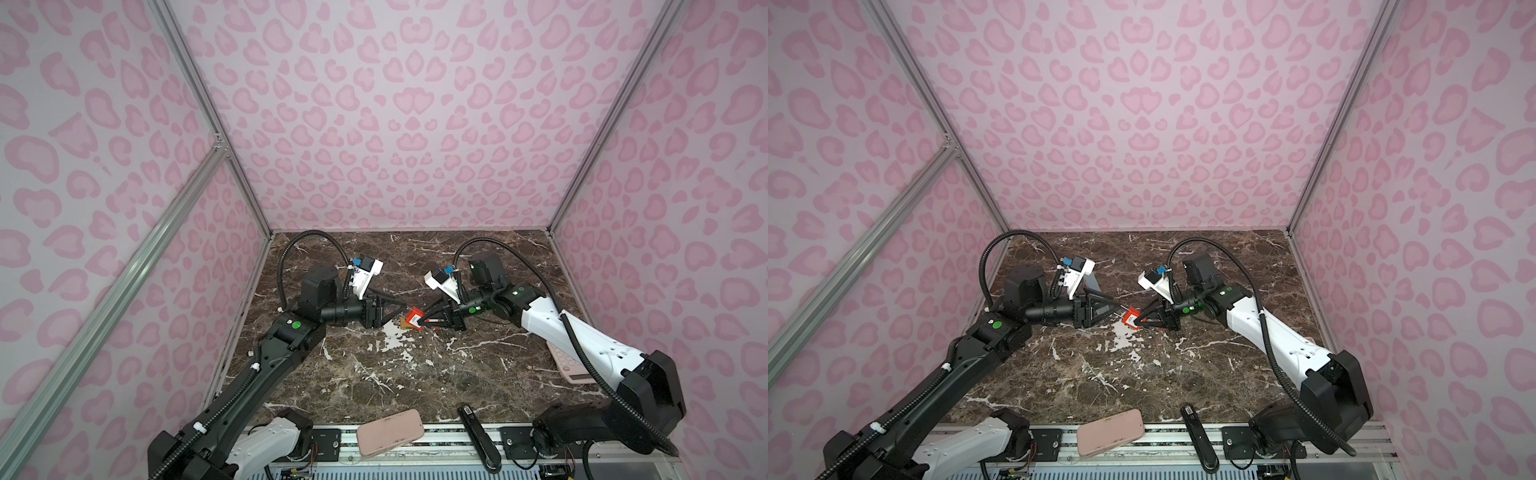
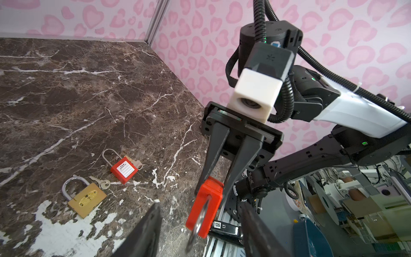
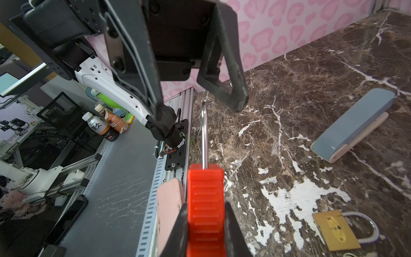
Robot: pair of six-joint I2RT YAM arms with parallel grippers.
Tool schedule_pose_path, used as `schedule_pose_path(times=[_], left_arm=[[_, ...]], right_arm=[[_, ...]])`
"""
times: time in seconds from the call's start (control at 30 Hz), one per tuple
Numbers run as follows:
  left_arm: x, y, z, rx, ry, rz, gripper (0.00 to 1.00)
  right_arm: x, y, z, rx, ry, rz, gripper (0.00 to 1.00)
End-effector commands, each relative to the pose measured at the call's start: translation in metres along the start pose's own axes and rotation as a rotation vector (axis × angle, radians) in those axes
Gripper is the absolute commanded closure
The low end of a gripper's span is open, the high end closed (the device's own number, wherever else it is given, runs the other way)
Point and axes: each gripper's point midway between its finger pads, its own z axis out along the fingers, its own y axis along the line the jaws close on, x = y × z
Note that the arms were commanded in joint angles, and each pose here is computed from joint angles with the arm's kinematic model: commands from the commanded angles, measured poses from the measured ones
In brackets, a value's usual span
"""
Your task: Lock with the key
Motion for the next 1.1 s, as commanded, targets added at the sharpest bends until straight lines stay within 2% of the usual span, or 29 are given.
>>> schedule_pose_path(times=[0.0,0.17,0.5,1.07], left_arm=[[-0.02,-0.008,0.002,0.05,-0.075,0.024,0.38],[-0.031,-0.013,0.008,0.087,-0.104,0.037,0.37],[-0.026,-0.02,0.026,0.138,-0.067,0.019,0.4],[-0.045,-0.027,0.022,0.136,-0.127,0.011,0.7]], right_arm=[[-0.018,-0.001,-0.002,0.0,-0.059,-0.02,1.0],[-0.026,-0.003,-0.006,0.009,-0.087,-0.01,1.0],[-0.049,-0.003,-0.011,-0.013,-0.16,0.033,1.0],[-0.055,-0.005,-0.011,-0.032,-0.186,0.084,1.0]])
